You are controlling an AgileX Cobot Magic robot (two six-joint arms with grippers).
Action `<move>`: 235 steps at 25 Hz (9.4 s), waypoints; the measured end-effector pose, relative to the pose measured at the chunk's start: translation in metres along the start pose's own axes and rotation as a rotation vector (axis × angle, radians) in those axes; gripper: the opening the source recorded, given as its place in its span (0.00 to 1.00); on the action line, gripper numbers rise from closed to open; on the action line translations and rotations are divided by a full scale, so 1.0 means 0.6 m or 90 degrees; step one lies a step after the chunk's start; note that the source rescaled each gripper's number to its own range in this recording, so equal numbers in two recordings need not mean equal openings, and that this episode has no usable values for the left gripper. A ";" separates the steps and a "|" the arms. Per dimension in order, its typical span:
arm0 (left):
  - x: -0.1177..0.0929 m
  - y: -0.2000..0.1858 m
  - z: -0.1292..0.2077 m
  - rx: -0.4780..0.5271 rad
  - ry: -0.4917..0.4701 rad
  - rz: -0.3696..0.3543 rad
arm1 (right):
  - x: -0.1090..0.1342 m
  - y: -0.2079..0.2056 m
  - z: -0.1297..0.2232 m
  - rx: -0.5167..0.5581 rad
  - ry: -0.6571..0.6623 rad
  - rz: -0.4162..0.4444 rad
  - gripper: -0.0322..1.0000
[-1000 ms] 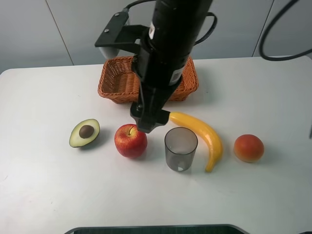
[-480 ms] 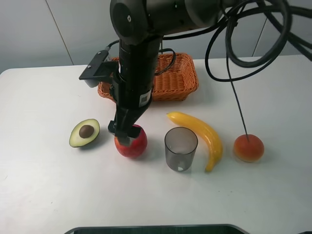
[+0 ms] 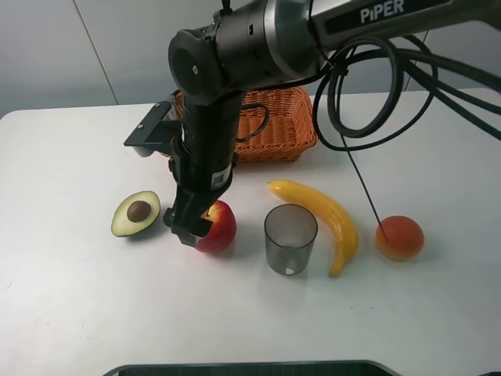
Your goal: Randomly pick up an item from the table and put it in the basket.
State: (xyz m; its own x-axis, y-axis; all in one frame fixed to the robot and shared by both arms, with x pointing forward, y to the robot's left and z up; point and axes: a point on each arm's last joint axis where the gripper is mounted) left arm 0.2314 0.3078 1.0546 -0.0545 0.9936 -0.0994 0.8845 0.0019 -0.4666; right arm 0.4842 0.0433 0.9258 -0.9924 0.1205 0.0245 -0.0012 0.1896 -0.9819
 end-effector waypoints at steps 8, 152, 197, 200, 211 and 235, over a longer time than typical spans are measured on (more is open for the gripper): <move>0.000 0.000 0.000 0.000 0.000 0.000 | -0.004 0.030 0.001 0.013 0.006 0.002 1.00; 0.000 0.000 0.000 0.000 0.001 0.000 | -0.224 -0.082 0.150 -0.263 0.474 0.264 1.00; 0.000 0.000 0.000 0.000 0.001 0.000 | 0.259 -0.378 0.539 -0.335 0.711 0.465 1.00; 0.000 0.000 0.000 0.000 0.001 0.000 | 0.285 -0.360 0.550 -0.355 0.698 0.483 1.00; 0.000 0.000 0.000 0.000 0.001 0.000 | 0.353 -0.318 0.573 -0.436 0.600 0.555 1.00; 0.000 0.000 0.000 0.000 0.001 0.000 | 0.357 -0.316 0.565 -0.458 0.579 0.523 1.00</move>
State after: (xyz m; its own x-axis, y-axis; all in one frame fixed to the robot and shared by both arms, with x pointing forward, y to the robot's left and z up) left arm 0.2314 0.3078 1.0546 -0.0540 0.9937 -0.0984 0.8845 0.0019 -0.4666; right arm 0.2301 -0.2970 1.0534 -0.2556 0.9598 -0.1160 0.8635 0.1727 -0.4739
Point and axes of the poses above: a point on each arm's last joint axis where the gripper is mounted, y pointing out along that axis toward the gripper, x along the wrist's bending axis when the last joint is at zero, z = x × y, and after that the axes turned 9 degrees about -y, right-handed
